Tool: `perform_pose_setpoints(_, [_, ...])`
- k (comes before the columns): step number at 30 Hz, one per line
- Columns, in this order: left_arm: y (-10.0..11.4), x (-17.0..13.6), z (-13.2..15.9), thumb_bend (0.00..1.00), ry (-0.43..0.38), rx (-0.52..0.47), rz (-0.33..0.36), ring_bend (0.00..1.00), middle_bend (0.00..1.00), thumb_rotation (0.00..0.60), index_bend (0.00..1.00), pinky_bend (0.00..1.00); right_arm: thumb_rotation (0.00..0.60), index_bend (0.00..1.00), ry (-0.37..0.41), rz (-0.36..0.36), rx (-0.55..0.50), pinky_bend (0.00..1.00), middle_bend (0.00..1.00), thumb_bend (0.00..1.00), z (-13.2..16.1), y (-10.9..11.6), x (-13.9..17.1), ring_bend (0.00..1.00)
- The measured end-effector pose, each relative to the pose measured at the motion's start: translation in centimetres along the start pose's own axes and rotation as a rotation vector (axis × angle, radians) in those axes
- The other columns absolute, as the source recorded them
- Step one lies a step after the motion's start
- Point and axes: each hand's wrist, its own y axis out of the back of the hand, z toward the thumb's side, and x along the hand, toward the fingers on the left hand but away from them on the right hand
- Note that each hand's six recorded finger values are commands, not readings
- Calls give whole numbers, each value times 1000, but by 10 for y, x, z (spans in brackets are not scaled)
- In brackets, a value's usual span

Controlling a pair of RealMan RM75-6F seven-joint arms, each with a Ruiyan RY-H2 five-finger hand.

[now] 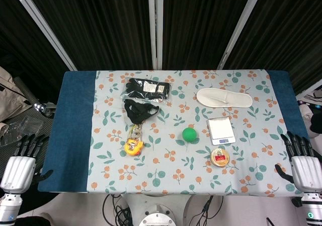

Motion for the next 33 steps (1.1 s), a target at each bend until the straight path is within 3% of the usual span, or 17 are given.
perform_pose_setpoints(14, [1, -2, 2, 49, -6, 0, 3, 0, 85, 600, 109, 22, 600, 0, 26, 29, 10, 0, 0, 165, 5, -6, 3, 0])
perform_pose_setpoints(23, [0, 2, 3, 49, -6, 0, -1, 0, 85, 600, 109, 22, 600, 0, 109, 150, 92, 0, 0, 165, 35, -29, -2, 0])
perform_pose_setpoints(33, [-1, 1, 2, 49, -3, -3, -2, 0, 85, 600, 109, 22, 600, 0, 253, 279, 228, 0, 0, 170, 92, -70, -23, 0])
